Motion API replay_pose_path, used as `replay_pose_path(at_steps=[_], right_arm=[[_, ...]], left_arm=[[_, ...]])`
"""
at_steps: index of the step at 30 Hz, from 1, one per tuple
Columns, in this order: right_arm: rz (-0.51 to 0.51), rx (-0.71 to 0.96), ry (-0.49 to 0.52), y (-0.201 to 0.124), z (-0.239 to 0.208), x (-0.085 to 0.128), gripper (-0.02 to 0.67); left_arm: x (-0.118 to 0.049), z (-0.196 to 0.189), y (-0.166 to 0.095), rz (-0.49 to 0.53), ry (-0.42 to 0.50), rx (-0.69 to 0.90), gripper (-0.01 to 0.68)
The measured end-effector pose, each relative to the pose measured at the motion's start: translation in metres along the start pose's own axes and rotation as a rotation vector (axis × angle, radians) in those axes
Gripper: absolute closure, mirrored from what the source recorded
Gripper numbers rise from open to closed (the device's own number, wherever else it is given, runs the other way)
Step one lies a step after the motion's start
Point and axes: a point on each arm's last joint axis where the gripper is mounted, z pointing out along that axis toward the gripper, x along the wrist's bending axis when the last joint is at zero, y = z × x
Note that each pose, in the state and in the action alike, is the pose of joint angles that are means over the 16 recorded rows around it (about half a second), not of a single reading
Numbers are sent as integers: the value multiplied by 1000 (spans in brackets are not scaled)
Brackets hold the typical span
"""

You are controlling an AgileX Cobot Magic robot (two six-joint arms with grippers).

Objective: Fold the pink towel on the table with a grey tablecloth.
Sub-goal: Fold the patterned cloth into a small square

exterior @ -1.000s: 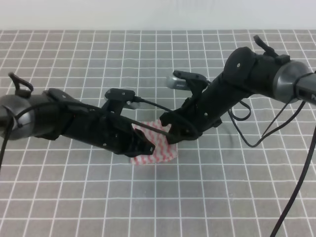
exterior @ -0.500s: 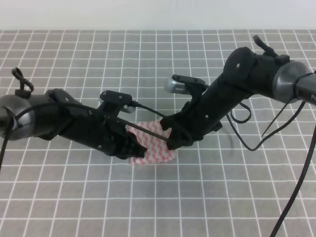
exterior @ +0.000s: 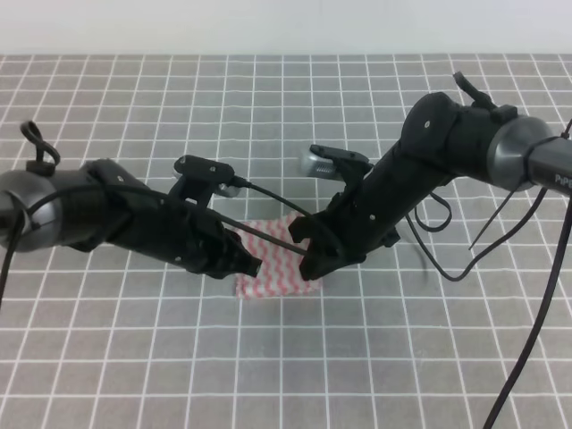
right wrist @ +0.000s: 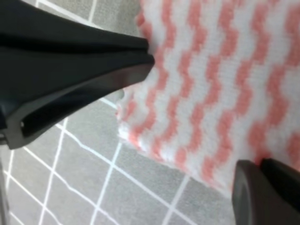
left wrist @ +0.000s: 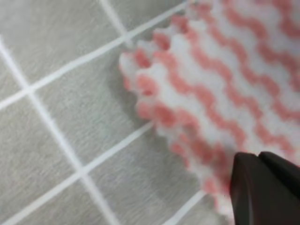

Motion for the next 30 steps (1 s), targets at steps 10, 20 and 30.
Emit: replay_pose_path(at_steps=[10,20,30], right_arm=[[4,6,22,0,3,0,637],[2,8,26,0,4,0,638],[-12,12,7,-1,3,-1,639]], left_arm=[[-8,-5,8,14,-81,20,677],[-11,1,3,8,-139,83,677],[-6,9,-3,-1,-127,124,676]])
